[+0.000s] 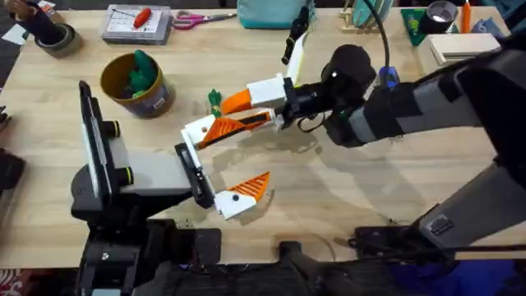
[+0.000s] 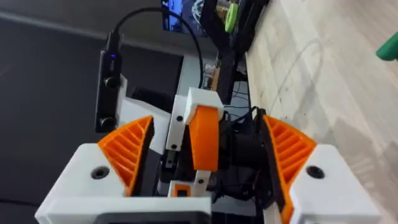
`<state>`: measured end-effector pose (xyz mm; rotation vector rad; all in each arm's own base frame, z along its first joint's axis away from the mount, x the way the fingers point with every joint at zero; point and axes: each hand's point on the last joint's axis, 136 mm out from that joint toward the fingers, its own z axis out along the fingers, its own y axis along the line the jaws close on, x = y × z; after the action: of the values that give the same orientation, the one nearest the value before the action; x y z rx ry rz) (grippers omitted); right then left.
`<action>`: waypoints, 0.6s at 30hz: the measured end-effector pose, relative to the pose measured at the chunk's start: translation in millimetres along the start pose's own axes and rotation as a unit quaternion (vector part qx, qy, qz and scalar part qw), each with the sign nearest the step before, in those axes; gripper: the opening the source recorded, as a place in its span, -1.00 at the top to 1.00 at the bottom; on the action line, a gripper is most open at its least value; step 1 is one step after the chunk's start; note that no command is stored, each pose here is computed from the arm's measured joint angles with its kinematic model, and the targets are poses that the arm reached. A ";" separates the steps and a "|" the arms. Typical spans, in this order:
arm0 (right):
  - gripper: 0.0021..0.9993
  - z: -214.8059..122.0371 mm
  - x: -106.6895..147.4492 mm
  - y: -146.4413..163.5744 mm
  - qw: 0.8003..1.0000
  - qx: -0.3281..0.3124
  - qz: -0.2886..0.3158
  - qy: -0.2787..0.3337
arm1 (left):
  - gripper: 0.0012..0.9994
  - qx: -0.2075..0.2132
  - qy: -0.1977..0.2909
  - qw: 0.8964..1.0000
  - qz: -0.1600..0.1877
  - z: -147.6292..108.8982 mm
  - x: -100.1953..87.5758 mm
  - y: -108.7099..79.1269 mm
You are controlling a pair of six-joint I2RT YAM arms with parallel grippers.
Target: Pick up the gripper from the table and insert it into the empty holder that is missing its gripper. Then pick up a screw, insert it into the mounting hole, and use the screwdriver to tighten it. Finally, clean up the table by picking up the vegetable and placing it into the bucket.
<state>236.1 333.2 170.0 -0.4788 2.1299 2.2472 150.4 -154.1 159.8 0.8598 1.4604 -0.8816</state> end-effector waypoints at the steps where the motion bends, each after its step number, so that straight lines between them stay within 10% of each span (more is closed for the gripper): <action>1: -0.99 -1.7 -0.3 -0.1 1.000 0.000 0.000 0.001 | -0.97 0.000 0.000 1.000 0.000 0.0 0.0 0.0; 18: -0.99 -68.8 -49.6 7.4 0.996 0.050 -0.001 -0.079 | -0.97 0.000 0.000 1.000 0.000 0.0 0.0 -0.1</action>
<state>296.5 275.5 186.4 -0.2901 2.1475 2.0867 150.4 -154.1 159.8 0.8601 1.4602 -0.8819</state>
